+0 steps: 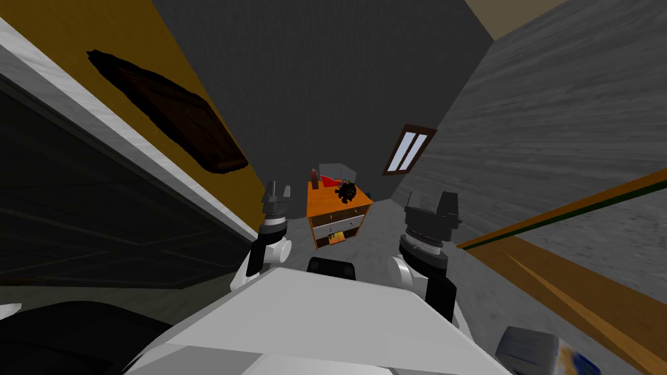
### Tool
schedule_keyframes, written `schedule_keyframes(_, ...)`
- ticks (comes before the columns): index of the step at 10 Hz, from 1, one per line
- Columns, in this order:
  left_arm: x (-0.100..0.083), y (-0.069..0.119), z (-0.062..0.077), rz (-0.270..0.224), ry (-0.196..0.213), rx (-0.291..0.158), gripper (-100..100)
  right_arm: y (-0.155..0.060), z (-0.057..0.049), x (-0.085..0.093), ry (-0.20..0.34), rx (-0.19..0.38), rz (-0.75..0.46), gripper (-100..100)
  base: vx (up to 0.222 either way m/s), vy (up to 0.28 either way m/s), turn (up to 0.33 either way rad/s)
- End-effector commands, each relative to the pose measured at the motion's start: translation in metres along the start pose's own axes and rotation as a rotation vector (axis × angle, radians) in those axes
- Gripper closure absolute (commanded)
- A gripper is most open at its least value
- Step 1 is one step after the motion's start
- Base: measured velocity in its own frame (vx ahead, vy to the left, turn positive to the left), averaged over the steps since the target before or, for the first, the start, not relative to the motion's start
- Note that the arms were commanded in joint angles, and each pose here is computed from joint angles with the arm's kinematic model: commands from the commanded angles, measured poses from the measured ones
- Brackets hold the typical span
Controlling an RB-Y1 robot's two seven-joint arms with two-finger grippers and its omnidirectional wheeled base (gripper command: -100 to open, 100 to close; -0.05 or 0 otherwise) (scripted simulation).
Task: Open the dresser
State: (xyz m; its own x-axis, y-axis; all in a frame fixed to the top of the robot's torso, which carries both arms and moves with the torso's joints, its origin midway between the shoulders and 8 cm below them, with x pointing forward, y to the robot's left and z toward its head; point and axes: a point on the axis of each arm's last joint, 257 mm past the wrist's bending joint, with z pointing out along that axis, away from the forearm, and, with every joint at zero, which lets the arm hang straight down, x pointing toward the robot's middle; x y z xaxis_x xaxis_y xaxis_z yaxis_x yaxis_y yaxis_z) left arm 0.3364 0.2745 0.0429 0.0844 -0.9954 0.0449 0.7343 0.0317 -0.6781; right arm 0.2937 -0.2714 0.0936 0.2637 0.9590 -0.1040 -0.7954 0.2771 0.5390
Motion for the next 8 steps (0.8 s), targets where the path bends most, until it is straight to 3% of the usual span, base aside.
schedule_keyframes(1,0.0000,0.0000,0.0000,0.000,0.000,0.000,0,0.0000,0.0000,0.0000,0.000,0.000,0.000,0,0.000,0.000,0.000)
schedule_keyframes(8,0.0000,-0.0002,0.0001,0.000,0.000,0.000,0,0.0001,0.0001,0.0000,0.000,0.000,0.000,0,0.000,0.000,0.000)
